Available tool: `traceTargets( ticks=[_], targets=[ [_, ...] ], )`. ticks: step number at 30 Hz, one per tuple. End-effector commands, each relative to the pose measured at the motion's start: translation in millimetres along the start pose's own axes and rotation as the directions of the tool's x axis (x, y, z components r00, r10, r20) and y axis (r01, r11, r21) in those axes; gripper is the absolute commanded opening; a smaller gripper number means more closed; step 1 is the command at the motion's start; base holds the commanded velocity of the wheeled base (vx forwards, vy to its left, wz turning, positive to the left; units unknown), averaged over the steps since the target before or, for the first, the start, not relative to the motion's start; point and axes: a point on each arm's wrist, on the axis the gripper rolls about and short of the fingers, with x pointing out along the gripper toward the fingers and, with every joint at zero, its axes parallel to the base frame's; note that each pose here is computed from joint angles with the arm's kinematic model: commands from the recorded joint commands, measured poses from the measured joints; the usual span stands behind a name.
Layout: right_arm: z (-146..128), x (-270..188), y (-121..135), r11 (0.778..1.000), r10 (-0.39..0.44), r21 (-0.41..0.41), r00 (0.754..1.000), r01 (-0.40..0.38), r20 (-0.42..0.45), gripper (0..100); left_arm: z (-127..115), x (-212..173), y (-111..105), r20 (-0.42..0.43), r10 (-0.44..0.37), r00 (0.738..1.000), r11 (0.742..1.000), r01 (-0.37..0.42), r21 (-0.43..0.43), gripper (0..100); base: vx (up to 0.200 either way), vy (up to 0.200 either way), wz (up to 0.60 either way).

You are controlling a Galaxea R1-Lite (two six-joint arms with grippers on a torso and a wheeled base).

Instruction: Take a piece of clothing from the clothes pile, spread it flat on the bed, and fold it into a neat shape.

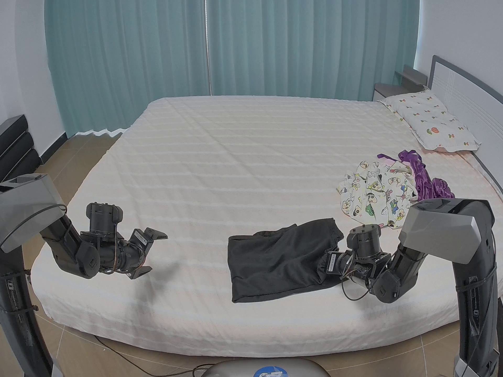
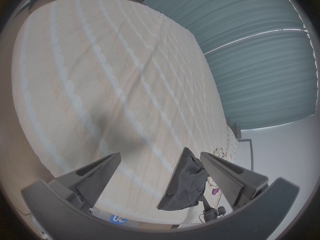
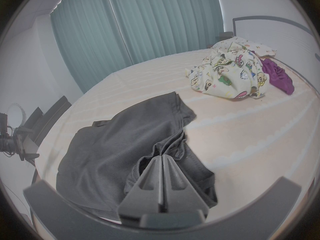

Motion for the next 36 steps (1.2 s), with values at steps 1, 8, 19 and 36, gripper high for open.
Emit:
traceTargets(
  ticks=[1,8,19,36],
  targets=[
    [2.1,-5.6,-14.4,0.999,-0.042,-0.003,0.999,0.042,-0.011,0,0.1,0.4,-0.1,0.0,0.0,1.0,1.0,0.0,-0.001,100,0.0,0.0,0.0],
    [4.6,-14.2,-29.3,0.997,-0.072,-0.008,0.996,0.071,-0.049,0,0.1,0.4,-0.1,0.0,0.0,1.0,1.0,0.0,-0.001,100,0.0,0.0,0.0],
    [-8.4,-15.0,-41.6,0.989,-0.121,-0.104,0.984,0.107,-0.131,0,0.1,0.4,-0.1,-0.001,-0.001,1.0,1.0,0.001,-0.001,100,0.0,0.0,0.0],
    [9.7,-19.6,-38.7,0.995,-0.084,-0.056,0.995,0.081,-0.055,100,0.1,1.2,0.7,0.005,0.004,1.0,1.0,-0.004,0.0,100,0.0,0.0,0.0]
  ],
)
